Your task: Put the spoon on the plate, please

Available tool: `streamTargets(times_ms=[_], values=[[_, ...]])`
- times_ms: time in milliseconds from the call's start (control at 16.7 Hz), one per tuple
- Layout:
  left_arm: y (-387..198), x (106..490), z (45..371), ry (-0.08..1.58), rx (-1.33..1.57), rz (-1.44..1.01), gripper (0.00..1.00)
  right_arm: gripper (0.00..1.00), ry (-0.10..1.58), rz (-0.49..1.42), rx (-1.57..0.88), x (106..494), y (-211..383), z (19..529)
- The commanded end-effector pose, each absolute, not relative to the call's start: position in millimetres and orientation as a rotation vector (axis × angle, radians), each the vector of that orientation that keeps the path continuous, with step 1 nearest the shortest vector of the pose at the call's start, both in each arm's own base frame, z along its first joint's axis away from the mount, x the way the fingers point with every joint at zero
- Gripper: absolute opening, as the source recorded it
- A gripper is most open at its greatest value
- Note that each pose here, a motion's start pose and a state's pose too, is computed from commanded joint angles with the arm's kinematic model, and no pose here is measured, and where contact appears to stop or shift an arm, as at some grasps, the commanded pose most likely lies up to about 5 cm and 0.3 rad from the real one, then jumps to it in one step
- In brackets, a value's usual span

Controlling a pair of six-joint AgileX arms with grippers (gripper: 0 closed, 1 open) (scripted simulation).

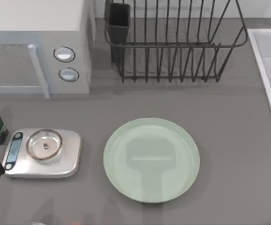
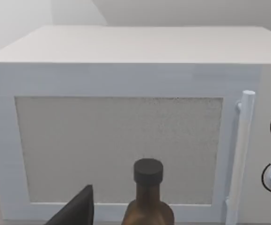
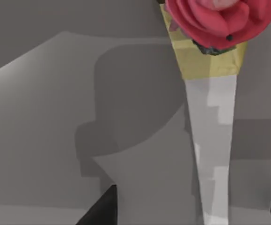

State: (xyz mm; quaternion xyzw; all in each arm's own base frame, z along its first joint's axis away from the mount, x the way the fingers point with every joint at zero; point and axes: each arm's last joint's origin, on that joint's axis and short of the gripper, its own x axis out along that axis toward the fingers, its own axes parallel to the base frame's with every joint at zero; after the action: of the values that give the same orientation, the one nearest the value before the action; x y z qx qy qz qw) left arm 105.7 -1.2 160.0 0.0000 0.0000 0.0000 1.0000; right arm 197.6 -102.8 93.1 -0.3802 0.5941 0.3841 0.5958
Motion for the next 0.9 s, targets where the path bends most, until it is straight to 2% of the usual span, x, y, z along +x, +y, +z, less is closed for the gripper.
streamTargets(times_ms=[300,360,600,900], values=[[-1,106,160,0.0,0.0,0.0,1.0,0.0,1.38,0.892,-0.883,198,-103,93],[-1,106,160,0.0,0.0,0.0,1.0,0.0,1.403,0.857,-0.866,197,-102,115],[-1,106,160,0.0,0.0,0.0,1.0,0.0,1.4,0.854,-0.869,201,-105,130],[-1,106,160,0.0,0.0,0.0,1.0,0.0,1.413,0.88,-0.854,201,-105,179]])
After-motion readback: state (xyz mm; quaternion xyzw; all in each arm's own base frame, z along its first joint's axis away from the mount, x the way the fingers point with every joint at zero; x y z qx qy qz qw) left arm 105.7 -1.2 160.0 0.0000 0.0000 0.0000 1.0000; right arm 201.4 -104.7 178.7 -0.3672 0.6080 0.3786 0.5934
